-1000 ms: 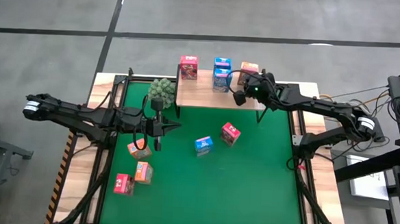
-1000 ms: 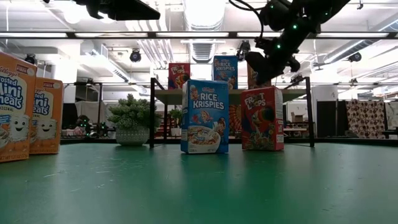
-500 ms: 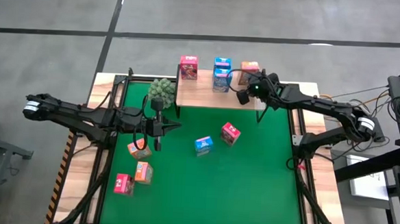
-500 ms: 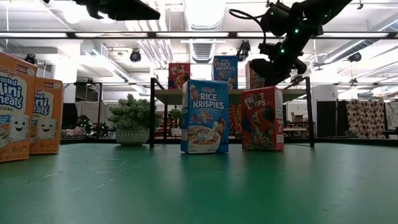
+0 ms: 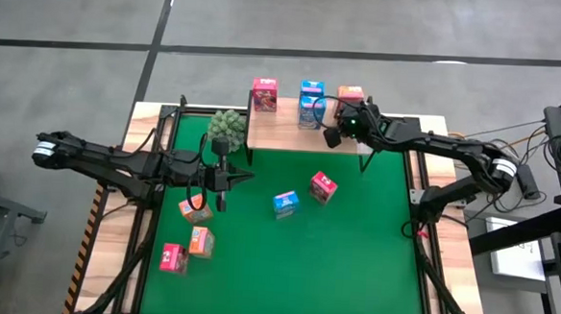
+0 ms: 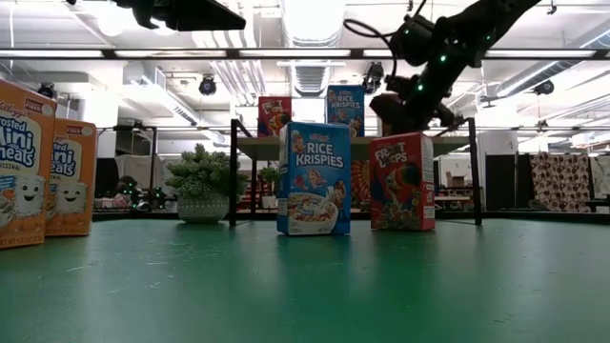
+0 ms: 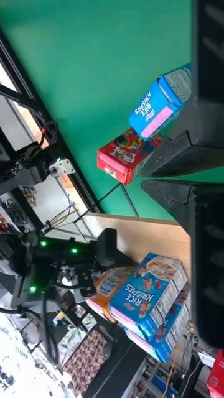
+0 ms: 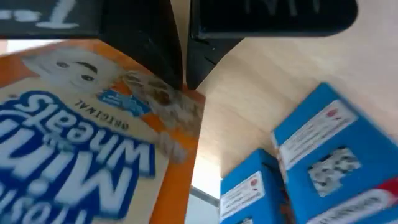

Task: Stack cereal on shelf
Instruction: Put the middle right orange cereal box on the shelf

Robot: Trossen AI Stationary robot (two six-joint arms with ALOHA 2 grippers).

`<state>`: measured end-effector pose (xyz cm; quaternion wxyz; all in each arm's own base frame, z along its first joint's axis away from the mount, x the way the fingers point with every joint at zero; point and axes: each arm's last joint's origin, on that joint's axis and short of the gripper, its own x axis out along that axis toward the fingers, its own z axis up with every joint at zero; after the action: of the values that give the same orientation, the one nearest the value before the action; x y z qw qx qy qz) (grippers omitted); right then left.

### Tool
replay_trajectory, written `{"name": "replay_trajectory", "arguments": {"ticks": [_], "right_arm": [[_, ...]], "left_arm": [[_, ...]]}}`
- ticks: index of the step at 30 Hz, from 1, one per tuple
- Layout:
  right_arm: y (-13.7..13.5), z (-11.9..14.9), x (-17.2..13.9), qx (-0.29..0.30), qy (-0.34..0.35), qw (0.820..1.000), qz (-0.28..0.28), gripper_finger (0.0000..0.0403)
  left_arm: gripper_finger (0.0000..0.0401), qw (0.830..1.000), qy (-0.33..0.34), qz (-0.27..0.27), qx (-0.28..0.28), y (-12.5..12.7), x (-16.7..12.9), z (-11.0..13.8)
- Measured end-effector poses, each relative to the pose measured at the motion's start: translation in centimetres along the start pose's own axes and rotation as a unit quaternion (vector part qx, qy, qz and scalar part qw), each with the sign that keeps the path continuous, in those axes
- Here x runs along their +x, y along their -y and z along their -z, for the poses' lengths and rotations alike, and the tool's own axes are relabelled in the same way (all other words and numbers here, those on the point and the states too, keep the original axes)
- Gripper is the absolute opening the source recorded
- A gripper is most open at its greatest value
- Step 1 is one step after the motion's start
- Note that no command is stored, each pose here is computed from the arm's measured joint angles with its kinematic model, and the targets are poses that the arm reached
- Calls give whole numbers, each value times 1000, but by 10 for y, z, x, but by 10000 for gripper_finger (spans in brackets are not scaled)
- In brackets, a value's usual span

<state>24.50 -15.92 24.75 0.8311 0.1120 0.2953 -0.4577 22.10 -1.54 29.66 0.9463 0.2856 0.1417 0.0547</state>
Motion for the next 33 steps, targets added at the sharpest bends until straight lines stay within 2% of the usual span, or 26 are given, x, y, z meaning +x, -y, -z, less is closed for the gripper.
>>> {"name": "replay_trajectory", "arguments": {"ticks": [7, 17, 24, 33], "right_arm": [[-2, 0, 7, -10, -1, 1000, 20, 13], [5, 1, -7, -13, -17, 999, 30, 13], [14, -2, -6, -10, -11, 999, 41, 13], [10, -2, -7, -5, -11, 999, 30, 13]], "left_arm": [[0, 1000, 1, -1, 1, 0, 0, 0], [0, 1000, 2, -1, -4, 0, 0, 0], [0, 1000, 1, -1, -9, 0, 0, 0], [0, 1000, 1, -1, -9, 0, 0, 0]]}}
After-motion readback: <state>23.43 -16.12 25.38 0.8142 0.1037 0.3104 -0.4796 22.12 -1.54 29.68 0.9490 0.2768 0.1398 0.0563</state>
